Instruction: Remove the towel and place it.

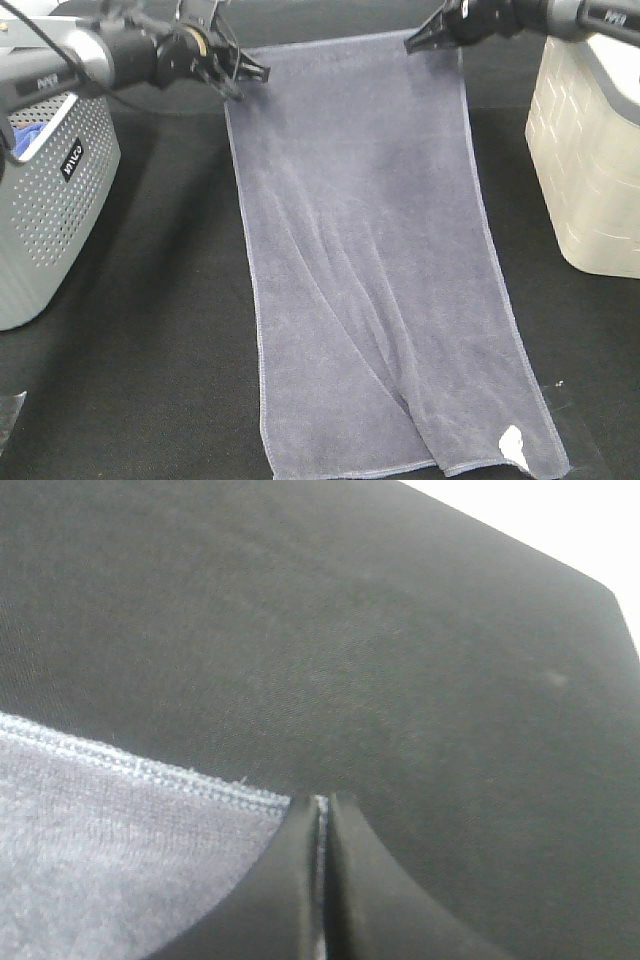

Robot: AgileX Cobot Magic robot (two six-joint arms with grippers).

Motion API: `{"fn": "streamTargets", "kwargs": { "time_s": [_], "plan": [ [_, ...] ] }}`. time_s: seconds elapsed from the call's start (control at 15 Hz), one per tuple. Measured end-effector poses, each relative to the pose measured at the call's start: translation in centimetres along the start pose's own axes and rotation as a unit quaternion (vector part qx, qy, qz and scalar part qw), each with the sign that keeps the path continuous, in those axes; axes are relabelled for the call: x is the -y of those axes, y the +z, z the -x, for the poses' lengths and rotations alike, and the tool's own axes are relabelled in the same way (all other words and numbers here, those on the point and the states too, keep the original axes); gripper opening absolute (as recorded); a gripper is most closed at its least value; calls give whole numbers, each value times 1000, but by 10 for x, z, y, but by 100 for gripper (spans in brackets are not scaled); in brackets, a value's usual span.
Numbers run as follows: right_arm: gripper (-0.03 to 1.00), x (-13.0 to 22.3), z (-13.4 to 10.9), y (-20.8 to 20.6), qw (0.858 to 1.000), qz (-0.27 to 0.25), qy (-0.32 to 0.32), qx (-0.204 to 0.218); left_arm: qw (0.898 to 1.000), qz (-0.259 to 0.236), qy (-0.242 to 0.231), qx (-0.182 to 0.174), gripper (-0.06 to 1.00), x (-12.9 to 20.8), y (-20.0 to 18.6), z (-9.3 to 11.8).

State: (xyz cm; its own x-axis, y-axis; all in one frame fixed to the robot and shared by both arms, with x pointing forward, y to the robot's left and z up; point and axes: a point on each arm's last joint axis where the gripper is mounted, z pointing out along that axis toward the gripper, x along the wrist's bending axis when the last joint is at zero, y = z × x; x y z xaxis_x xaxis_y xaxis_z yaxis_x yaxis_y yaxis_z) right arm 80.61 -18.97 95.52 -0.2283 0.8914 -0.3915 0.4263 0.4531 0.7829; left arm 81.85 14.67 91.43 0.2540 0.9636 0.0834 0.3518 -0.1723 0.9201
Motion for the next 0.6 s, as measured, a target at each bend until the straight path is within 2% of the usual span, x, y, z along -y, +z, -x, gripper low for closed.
{"fn": "streamTargets", "kwargs": {
  "time_s": [0.2,0.4,0.47,0.53,0.6],
  "plan": [
    [0,25,-1,23,1000,13,1,-8,999,6,-52,9,0,21,11,2],
    [0,45,-3,38,1000,21,6,-15,998,0,-59,12,1,34,17,5],
    [1,50,-6,41,1000,16,6,-18,998,-4,-62,11,6,36,17,5],
    [7,55,-6,44,1000,8,6,-17,998,-6,-65,9,13,37,18,3],
    [20,60,0,45,1000,-3,8,-12,998,-10,-66,6,26,38,18,0]
  ]
}}
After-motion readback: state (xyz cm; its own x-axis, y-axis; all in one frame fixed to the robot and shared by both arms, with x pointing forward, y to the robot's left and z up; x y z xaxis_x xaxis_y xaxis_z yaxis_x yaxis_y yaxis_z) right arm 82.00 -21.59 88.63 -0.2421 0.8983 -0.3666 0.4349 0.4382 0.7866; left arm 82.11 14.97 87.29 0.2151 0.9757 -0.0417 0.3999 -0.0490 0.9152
